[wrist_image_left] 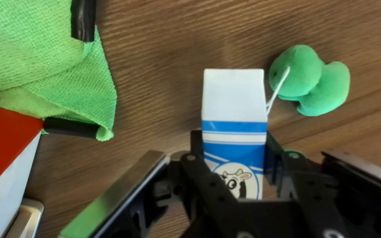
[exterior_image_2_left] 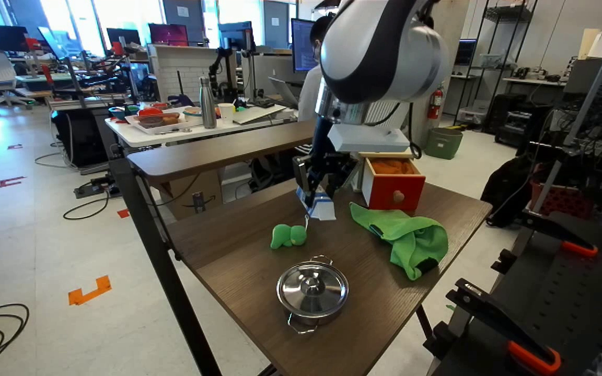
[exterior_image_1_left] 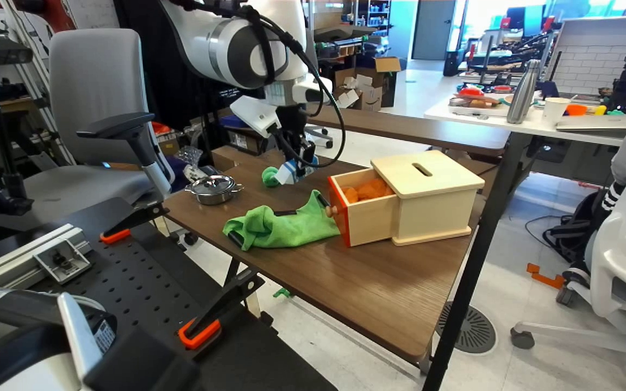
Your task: Move the blue and white paper ball to the left
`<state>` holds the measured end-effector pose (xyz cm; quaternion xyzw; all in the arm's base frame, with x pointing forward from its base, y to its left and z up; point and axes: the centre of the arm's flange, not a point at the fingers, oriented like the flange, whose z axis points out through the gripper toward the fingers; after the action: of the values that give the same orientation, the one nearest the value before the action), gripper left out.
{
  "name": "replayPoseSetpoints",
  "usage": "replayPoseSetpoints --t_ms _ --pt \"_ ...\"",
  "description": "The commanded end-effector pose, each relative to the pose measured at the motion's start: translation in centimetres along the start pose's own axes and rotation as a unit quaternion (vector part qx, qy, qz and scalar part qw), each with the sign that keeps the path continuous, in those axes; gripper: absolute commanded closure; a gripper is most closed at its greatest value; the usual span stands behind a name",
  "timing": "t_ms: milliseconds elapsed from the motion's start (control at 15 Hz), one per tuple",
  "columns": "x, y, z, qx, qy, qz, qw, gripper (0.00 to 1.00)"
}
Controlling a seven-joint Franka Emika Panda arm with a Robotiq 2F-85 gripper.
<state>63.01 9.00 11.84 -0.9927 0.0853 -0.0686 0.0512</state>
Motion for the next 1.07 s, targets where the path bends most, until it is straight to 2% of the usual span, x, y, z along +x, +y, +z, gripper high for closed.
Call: replayPoseSetpoints --t_ms 0,267,333,467,733,1000 --pt "2.4 -0.1 2.6 -0.012 -0.019 -0.002 0.9997 0.82" --pt "3.2 0.2 3.7 -0.021 -0.040 0.006 0.9990 0.80" --pt "3.3 0.2 3.6 -0.022 -0.044 0.007 0.9988 0.32" --pt "3.5 0.4 3.1 -0.022 -0.047 0.010 0.9986 0.31" --pt "3.0 0.9 1.5 -0.019 -0.038 0.010 0.9991 0.03" --pt "0.4 2.1 -2.7 -0.008 -0.012 0.010 0.9998 0.00"
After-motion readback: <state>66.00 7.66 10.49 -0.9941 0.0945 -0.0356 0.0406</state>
